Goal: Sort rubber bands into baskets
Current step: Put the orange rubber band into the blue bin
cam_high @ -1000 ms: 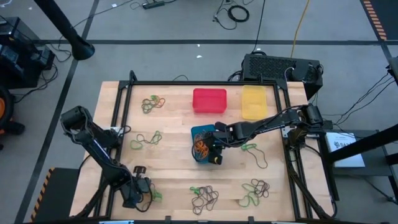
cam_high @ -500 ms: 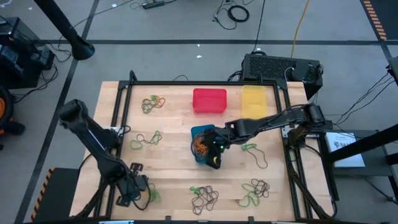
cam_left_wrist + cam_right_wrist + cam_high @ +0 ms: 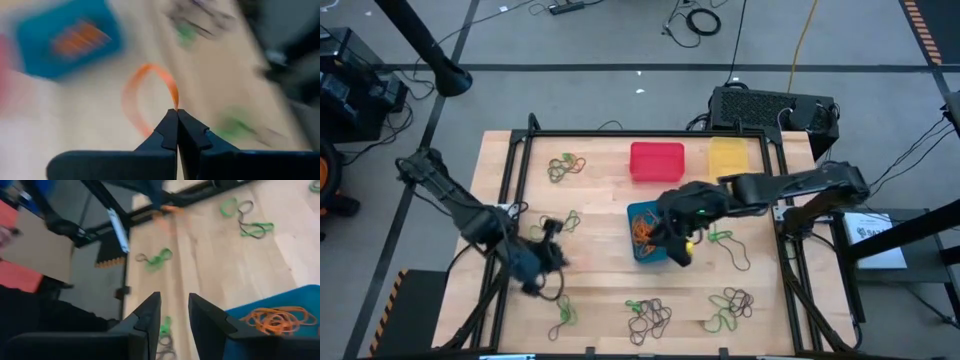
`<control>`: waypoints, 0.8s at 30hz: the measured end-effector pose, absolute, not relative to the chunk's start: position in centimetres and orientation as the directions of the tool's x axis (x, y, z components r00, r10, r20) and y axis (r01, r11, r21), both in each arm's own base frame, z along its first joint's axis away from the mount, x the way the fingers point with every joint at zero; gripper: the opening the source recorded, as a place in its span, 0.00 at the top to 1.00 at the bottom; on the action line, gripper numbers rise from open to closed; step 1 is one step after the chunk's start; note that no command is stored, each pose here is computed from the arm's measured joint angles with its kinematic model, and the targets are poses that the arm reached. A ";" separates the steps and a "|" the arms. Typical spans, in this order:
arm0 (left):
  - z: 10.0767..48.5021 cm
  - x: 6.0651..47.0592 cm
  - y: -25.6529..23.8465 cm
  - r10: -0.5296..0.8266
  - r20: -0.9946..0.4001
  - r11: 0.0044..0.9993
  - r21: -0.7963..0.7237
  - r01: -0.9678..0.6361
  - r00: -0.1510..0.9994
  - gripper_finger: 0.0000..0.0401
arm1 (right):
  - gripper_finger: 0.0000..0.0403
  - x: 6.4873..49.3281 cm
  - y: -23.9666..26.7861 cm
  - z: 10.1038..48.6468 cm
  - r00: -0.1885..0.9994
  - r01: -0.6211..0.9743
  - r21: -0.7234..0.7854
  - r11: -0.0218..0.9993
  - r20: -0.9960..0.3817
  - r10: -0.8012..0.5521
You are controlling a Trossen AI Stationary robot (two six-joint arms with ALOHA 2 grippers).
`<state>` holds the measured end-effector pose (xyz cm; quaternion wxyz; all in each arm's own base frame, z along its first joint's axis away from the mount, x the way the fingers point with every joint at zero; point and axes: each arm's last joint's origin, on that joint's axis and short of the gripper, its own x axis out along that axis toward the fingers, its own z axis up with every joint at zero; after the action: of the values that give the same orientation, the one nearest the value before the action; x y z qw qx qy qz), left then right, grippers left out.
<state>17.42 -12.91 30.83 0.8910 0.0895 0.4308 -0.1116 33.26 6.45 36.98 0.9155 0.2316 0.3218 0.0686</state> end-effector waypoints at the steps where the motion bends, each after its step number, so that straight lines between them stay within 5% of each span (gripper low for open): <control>1: 31.0 18.0 -12.4 -0.071 -0.761 0.958 0.128 0.256 0.644 1.00 | 0.77 32.7 6.6 37.5 0.791 0.019 0.478 0.878 -0.544 0.279; 6: 31.2 22.0 -9.4 0.088 -0.661 0.935 0.313 0.167 0.746 1.00 | 0.77 29.9 7.9 38.8 0.802 0.121 0.423 0.898 -0.575 0.163; 11: 30.2 26.4 -5.8 0.135 -0.628 0.944 0.317 0.093 0.767 1.00 | 0.77 28.0 8.9 38.0 0.746 0.349 0.312 0.884 -0.663 -0.061; 24: 22.7 33.6 -1.6 -0.129 -0.730 0.985 -0.017 0.171 0.671 1.00 | 0.77 26.2 10.8 36.5 0.633 0.525 0.295 0.798 -0.763 -0.135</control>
<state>33.58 -1.57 22.69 0.9138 0.0267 0.3970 -0.0822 26.24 10.80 36.53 0.8671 0.2541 0.3840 -0.1902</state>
